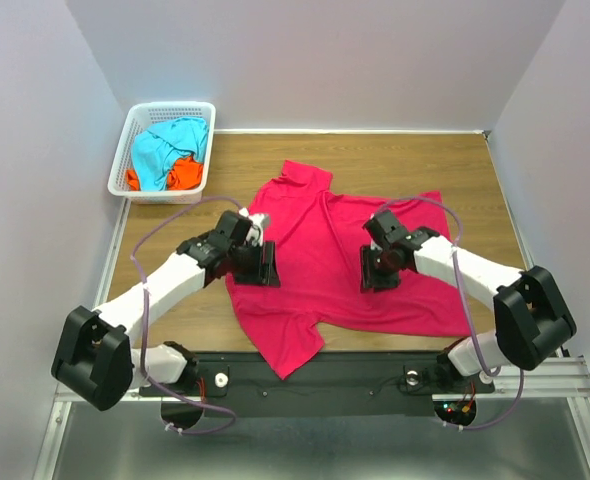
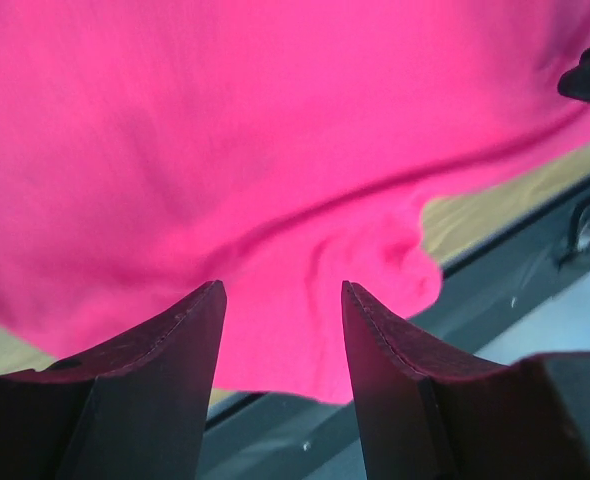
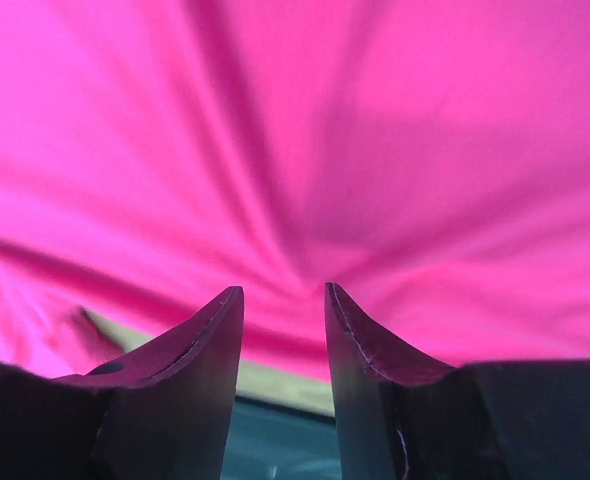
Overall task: Fold and stack the t-shirts
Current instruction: Flatten the tshirt out
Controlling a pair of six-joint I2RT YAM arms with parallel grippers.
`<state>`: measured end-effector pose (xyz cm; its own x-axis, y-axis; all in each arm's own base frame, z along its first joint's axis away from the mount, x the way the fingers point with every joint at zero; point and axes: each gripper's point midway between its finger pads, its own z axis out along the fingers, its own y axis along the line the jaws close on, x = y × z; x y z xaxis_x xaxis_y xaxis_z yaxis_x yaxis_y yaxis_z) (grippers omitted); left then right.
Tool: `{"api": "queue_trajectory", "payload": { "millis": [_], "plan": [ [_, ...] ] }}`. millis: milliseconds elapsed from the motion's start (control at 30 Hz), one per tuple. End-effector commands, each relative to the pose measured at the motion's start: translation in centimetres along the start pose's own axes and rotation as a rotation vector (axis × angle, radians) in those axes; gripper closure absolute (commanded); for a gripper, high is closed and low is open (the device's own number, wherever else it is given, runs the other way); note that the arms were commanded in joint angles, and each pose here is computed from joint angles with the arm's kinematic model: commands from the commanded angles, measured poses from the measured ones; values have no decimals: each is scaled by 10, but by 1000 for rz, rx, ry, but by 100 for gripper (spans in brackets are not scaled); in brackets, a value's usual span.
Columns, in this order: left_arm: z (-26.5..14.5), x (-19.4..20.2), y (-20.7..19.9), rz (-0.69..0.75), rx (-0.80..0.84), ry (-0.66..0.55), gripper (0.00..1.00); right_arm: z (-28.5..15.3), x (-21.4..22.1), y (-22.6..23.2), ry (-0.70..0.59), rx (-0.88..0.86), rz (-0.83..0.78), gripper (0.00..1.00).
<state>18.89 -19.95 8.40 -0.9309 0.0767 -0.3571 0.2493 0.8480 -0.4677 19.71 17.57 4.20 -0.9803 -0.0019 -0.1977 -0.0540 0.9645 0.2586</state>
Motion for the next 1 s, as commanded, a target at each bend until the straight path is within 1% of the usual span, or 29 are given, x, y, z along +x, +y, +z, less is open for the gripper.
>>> {"api": "queue_trajectory", "payload": {
  "millis": [0, 33, 67, 100, 167, 200, 233, 267, 300, 333, 367, 400, 433, 467, 633, 733, 800, 967],
  "plan": [
    [-26, -70, 11, 88, -146, -200, 39, -34, -64, -30, -234, 231, -56, 56],
    [-23, -82, 26, 74, -194, -209, 39, -33, -72, -42, -240, 272, -39, 56],
    [-26, -105, 23, 95, -192, -262, 39, -38, -85, -46, -270, 292, -25, 56],
    [-24, -117, 26, 102, -206, -284, 39, -39, -93, -56, -282, 330, -26, 57],
    [-12, -134, 40, 110, -246, -288, 39, -39, -108, -75, -295, 376, 13, 57],
    [-14, -152, 42, 109, -254, -324, 39, -43, -121, -81, -329, 400, 20, 57],
    [-5, -156, 50, 118, -272, -308, 39, -44, -129, -92, -337, 418, 43, 58],
    [-6, -172, 48, 129, -272, -339, 40, -39, -134, -98, -334, 426, 49, 58],
    [0, -177, 53, 136, -283, -334, 40, -38, -142, -101, -342, 423, 59, 60],
    [-5, -186, 52, 146, -293, -362, 41, -36, -146, -104, -344, 420, 72, 60],
    [3, -192, 58, 152, -317, -355, 41, -36, -155, -111, -363, 417, 97, 61],
    [1, -205, 56, 155, -322, -378, 42, -31, -157, -114, -354, 408, 105, 61],
    [11, -207, 63, 147, -336, -358, 42, -30, -163, -115, -362, 396, 119, 60],
    [12, -217, 60, 146, -334, -380, 42, -29, -170, -119, -374, 370, 147, 60],
    [40, -219, 73, 119, -346, -349, 42, -19, -186, -135, -395, 320, 221, 60],
    [52, -205, 83, 103, -357, -308, 42, -12, -186, -149, -387, 330, 255, 60],
    [59, -188, 91, 86, -361, -282, 42, -8, -182, -153, -379, 322, 268, 60],
    [65, -152, 97, 38, -323, -229, 43, -2, -158, -171, -348, 332, 336, 59]
  ]
}}
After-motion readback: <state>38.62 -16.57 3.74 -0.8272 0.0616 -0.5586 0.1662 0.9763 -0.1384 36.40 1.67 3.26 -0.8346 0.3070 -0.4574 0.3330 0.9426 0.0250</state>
